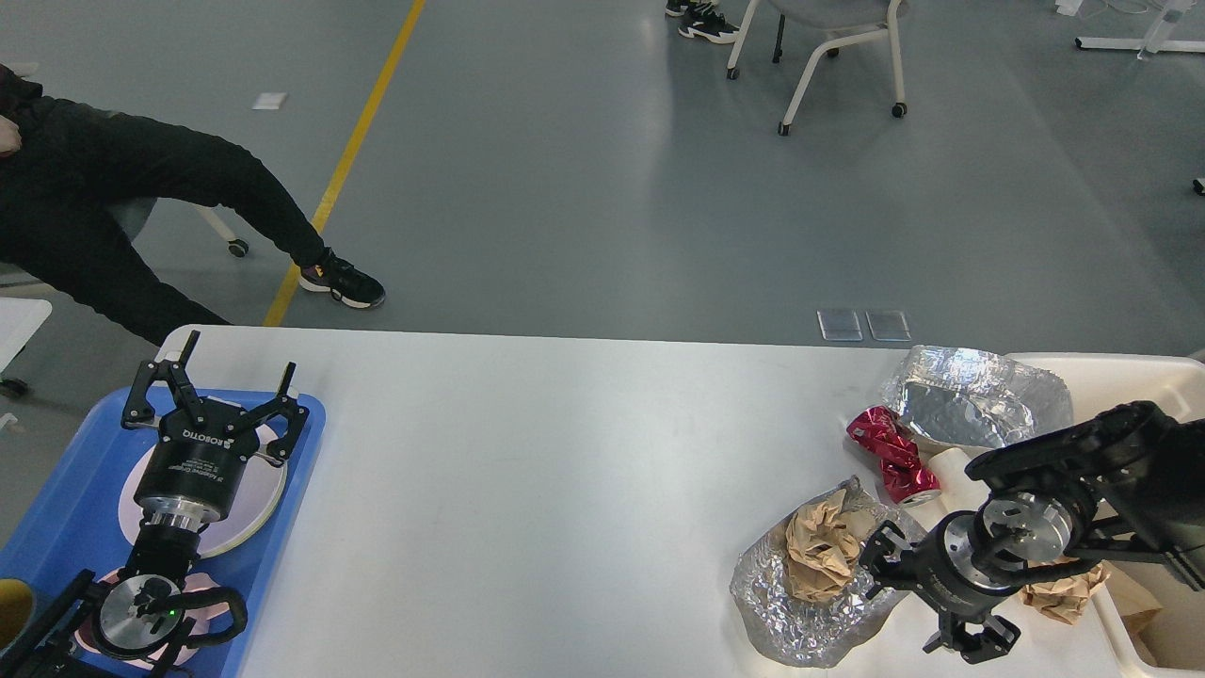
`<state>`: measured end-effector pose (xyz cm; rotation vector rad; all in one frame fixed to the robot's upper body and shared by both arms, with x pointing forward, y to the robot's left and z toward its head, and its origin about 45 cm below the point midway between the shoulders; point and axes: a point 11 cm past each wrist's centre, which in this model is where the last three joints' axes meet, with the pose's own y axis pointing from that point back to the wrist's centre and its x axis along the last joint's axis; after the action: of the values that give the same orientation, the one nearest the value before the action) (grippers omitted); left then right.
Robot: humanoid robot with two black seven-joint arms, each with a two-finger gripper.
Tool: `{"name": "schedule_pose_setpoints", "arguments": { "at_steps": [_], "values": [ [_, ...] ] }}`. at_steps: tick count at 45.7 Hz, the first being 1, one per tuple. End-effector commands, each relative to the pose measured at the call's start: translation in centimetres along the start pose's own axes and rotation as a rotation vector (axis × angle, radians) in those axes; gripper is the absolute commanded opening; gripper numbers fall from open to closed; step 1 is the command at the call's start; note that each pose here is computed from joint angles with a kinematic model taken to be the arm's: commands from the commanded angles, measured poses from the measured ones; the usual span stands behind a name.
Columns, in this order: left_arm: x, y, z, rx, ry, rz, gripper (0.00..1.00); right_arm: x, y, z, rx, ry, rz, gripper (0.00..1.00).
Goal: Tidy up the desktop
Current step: 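Grasp the foil tray's edge with the right gripper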
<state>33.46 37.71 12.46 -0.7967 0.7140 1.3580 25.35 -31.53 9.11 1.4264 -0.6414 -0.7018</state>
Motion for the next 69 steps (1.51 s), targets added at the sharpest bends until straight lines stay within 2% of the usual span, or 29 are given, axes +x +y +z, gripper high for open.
{"name": "schedule_pose_setpoints", "arguments": {
  "at_steps": [1, 14, 16, 26, 29, 33, 36, 69],
  "values": [
    [0.0, 0.0, 0.0, 0.0, 0.0, 0.0, 0.96, 0.2, -1.0, 0.2, -0.006, -0.017, 0.022, 0.64],
    [0.0, 0.0, 0.0, 0.0, 0.0, 0.0, 0.96, 0.2, -1.6, -0.3, 0.011, -0.061, 0.023, 0.54],
    [0.0, 0.0, 0.0, 0.0, 0.0, 0.0, 0.96, 0.0, -1.9, -0.5, 0.012, -0.071, 0.017, 0.5],
    [0.0, 0.0, 0.1, 0.0, -0.002, 0.0, 0.96, -0.2, -2.2, -0.9, 0.012, -0.07, 0.034, 0.47],
    [0.0, 0.0, 0.0, 0.0, 0.0, 0.0, 0.96, -0.3, -2.3, -0.9, 0.011, -0.07, 0.035, 0.37],
    [0.0, 0.0, 0.0, 0.0, 0.0, 0.0, 0.96, -0.9, -2.7, -1.0, 0.005, -0.056, 0.022, 0.13],
    [0.0, 0.0, 0.1, 0.0, -0.002, 0.0, 0.96, -1.1, -2.7, -1.2, 0.005, -0.048, 0.019, 0.0],
    [0.0, 0.0, 0.0, 0.0, 0.0, 0.0, 0.96, -1.9, -3.4, -1.1, -0.047, -0.007, 0.02, 0.0]
  ]
}}
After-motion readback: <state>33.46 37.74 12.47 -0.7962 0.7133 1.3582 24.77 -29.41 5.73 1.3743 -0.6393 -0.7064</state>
